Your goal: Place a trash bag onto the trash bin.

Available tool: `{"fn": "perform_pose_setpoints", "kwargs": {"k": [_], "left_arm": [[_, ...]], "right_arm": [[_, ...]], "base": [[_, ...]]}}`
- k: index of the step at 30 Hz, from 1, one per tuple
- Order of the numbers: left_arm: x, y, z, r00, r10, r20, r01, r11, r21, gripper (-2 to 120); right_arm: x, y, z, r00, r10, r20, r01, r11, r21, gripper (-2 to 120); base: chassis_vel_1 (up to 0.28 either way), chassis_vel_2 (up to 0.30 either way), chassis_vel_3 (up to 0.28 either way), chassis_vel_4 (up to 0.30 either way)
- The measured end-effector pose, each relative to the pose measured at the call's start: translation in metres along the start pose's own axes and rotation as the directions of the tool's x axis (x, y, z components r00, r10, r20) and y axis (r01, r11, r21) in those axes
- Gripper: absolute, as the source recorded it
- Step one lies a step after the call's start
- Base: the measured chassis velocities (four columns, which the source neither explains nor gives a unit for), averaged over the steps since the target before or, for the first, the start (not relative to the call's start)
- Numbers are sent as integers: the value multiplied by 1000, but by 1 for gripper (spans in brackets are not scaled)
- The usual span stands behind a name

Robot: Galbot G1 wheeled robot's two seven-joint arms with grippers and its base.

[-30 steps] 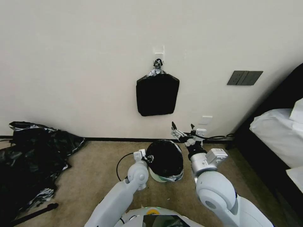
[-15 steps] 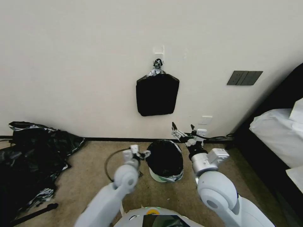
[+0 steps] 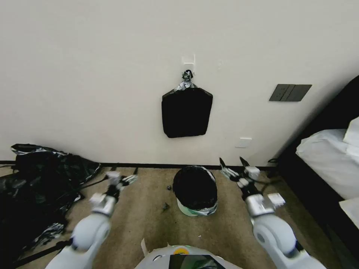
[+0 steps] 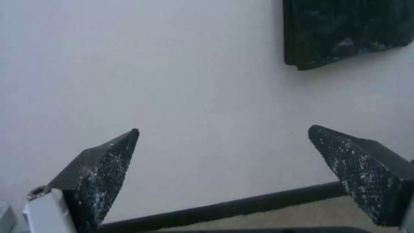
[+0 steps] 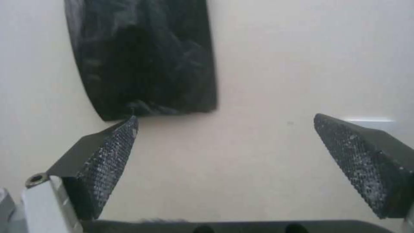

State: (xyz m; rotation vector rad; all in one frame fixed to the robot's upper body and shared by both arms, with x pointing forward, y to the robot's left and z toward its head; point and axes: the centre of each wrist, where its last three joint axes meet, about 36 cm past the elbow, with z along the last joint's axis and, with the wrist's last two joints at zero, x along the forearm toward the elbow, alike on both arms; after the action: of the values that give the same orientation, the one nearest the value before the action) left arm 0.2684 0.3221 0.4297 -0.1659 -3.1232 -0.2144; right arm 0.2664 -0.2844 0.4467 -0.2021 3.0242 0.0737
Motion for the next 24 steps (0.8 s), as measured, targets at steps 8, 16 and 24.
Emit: {"fn": "perform_pose_setpoints", "kwargs": {"k": [8, 16, 24], "left_arm": [[72, -31, -5, 997, -65, -29, 65, 998, 8, 100], [68, -44, -16, 995, -97, -16, 97, 995, 23, 100], [67, -52, -22, 995, -99, -13, 100, 994, 44, 100]], "right_arm": [[61, 5, 30, 994, 109, 6, -109, 993, 44, 100], [51, 3, 30, 990, 140, 15, -140, 990, 29, 100], [49, 5, 31, 991, 136, -4, -136, 991, 8, 100]], "base": [[0, 0, 0, 0], [0, 0, 0, 0], [0, 0, 0, 0]]}}
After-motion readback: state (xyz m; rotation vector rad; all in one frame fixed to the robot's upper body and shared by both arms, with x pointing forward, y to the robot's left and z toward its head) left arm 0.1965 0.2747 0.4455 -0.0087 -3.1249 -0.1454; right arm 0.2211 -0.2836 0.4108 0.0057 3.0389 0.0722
